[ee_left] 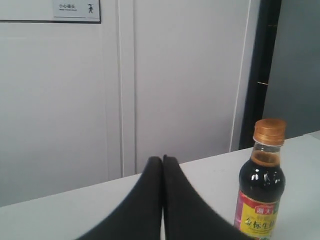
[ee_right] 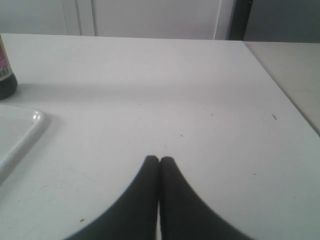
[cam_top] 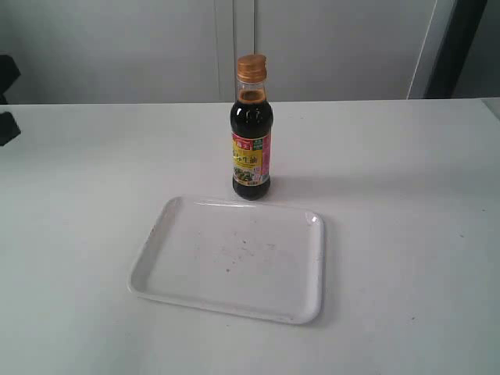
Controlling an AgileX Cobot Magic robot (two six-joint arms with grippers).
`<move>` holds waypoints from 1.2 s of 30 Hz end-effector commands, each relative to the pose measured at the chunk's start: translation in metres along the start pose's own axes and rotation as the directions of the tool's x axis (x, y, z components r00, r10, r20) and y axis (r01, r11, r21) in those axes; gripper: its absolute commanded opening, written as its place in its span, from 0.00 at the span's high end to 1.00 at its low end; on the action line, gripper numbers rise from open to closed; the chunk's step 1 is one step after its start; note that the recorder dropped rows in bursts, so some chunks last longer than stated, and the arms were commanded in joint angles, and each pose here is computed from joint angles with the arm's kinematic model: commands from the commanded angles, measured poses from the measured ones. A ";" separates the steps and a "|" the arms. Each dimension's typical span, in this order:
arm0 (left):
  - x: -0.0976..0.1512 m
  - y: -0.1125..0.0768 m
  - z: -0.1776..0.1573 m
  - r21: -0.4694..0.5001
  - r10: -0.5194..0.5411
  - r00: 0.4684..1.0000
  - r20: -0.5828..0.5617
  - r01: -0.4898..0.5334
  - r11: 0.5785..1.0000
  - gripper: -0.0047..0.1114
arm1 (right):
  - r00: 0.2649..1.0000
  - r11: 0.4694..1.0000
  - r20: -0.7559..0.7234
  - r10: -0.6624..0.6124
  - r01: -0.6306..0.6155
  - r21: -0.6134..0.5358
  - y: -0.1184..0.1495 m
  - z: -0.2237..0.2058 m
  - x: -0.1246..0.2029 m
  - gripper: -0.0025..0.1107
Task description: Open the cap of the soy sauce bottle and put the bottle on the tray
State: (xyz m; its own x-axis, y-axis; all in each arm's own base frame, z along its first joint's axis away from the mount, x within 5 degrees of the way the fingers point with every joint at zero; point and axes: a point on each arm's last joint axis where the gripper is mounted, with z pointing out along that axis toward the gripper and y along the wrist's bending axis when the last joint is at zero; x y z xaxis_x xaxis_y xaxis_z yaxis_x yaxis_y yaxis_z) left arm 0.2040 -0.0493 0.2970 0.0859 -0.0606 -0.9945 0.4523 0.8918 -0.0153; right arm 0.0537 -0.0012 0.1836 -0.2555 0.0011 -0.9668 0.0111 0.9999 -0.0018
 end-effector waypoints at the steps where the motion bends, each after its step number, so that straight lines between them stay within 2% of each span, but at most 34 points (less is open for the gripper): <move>1: -0.007 -0.007 0.018 0.083 0.008 1.000 0.015 -0.009 0.997 0.96 | 1.000 1.000 0.004 0.002 -0.002 0.005 0.000 0.000 0.001 0.98; 7: -0.003 -0.023 0.044 0.238 0.046 0.999 0.028 -0.051 0.970 0.96 | 1.000 1.000 0.004 0.002 -0.002 0.005 0.000 0.000 0.001 0.98; 10: 0.003 -0.027 0.053 0.313 0.034 0.997 0.076 -0.056 0.948 0.96 | 1.000 1.000 0.004 0.002 -0.002 0.005 0.000 0.000 0.001 0.98; 13: 0.017 -0.026 0.061 0.349 -0.003 0.997 0.077 -0.024 0.937 0.96 | 1.000 1.000 0.004 0.002 -0.002 0.005 0.000 0.000 0.001 0.98; 17: 0.042 -0.022 0.072 0.345 0.005 1.000 0.004 -0.006 0.938 0.96 | 1.000 1.000 0.004 0.002 -0.002 0.005 0.000 0.000 0.001 0.98; 22: 0.061 -0.020 0.086 0.383 0.028 0.998 -0.055 -0.005 0.924 0.96 | 1.000 1.000 0.004 0.002 -0.002 0.005 0.000 0.000 0.001 0.98; 25: 0.072 -0.022 0.092 0.429 0.061 0.994 -0.087 -0.017 0.903 0.96 | 1.000 1.000 0.004 0.002 -0.002 0.005 0.000 0.000 0.001 0.98; 30: 0.088 -0.027 0.098 0.531 0.143 0.981 -0.128 -0.054 0.846 0.96 | 1.000 1.000 0.004 0.002 -0.002 0.005 0.000 0.000 0.001 0.98; 36: 0.103 -0.043 0.105 0.592 0.159 0.975 -0.152 -0.039 0.805 0.96 | 1.000 1.000 0.004 0.002 -0.002 0.005 0.000 0.000 0.001 0.98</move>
State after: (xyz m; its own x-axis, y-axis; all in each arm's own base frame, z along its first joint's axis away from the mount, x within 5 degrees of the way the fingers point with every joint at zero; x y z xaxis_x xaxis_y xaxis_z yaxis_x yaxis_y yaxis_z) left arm 0.2884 -0.1309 0.2081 0.0077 0.1507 -0.9885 0.8648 0.4953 0.0822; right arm 0.0537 -0.0012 0.1836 -0.2555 0.0011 -0.9668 0.0111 0.9999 -0.0018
